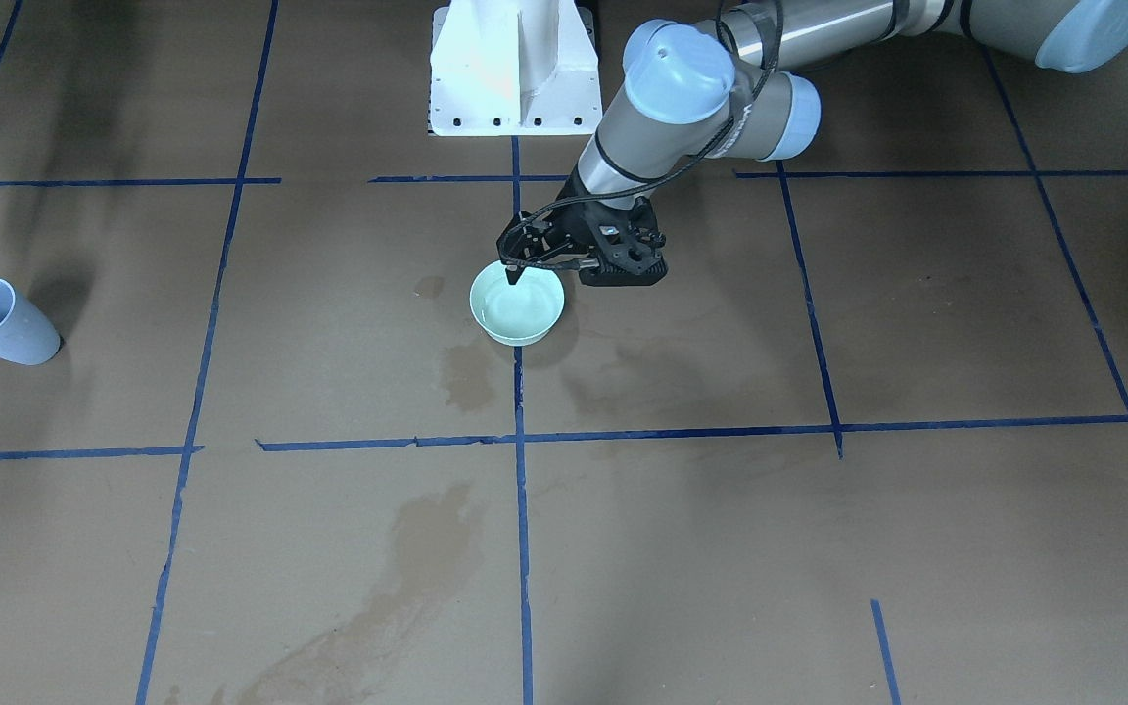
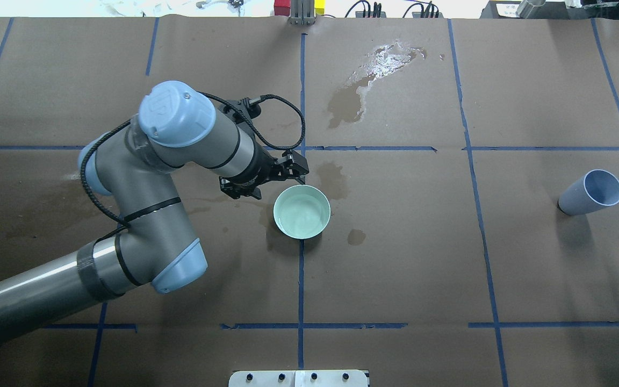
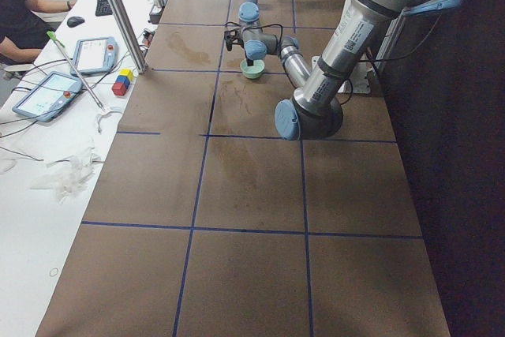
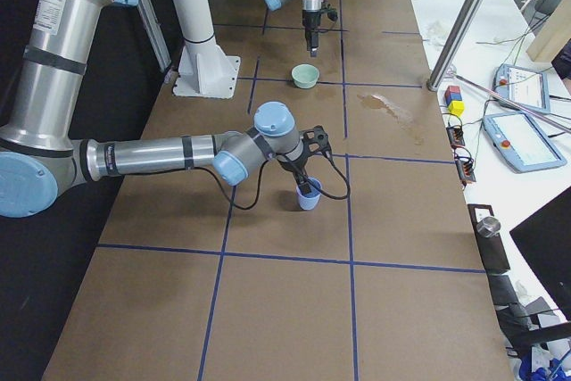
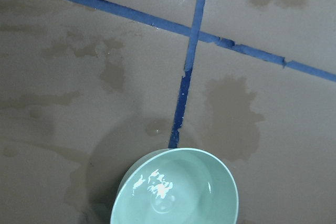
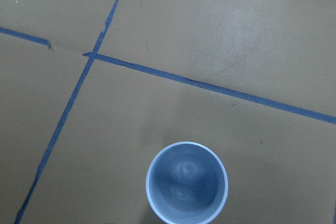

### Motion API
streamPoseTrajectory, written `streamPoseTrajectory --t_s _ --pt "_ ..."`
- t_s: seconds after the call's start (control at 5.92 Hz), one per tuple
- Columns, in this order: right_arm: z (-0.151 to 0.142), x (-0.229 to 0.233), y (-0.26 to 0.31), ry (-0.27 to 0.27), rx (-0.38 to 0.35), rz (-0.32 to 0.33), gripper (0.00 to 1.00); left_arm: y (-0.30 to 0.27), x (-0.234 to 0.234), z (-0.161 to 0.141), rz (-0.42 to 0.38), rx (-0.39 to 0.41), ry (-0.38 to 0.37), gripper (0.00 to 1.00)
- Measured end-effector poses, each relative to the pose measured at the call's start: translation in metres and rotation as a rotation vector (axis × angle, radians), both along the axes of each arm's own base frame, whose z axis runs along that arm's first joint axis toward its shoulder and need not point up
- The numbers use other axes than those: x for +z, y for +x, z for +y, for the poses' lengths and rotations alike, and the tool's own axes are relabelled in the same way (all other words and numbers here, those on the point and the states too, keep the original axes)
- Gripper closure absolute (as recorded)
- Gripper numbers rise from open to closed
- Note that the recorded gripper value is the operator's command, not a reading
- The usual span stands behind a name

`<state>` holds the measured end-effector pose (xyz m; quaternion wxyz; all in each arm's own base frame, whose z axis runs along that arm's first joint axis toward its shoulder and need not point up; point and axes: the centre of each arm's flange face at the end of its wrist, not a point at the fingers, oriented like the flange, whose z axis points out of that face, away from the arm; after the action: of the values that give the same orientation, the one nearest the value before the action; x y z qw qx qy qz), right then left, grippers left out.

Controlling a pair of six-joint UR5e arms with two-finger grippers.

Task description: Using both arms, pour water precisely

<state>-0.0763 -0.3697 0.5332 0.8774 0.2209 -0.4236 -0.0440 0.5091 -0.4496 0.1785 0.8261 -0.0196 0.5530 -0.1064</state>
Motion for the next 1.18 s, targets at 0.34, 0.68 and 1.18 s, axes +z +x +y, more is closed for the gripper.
streamPoseTrajectory --t_s 0.34,0.68,1.18 --pt "0.028 0.007 -0.019 0.026 0.211 -0.067 0.01 -0.033 0.000 0.010 -0.005 -0.018 -0.004 0.00" --pt "0.045 0.017 -0.064 0.095 0.401 -0.018 0.00 -0.057 -0.002 0.016 -0.022 -0.031 -0.016 0.00" --pt "0.081 0.042 -0.116 0.213 0.582 0.047 0.00 -0.073 -0.001 0.019 -0.028 -0.043 -0.019 0.00"
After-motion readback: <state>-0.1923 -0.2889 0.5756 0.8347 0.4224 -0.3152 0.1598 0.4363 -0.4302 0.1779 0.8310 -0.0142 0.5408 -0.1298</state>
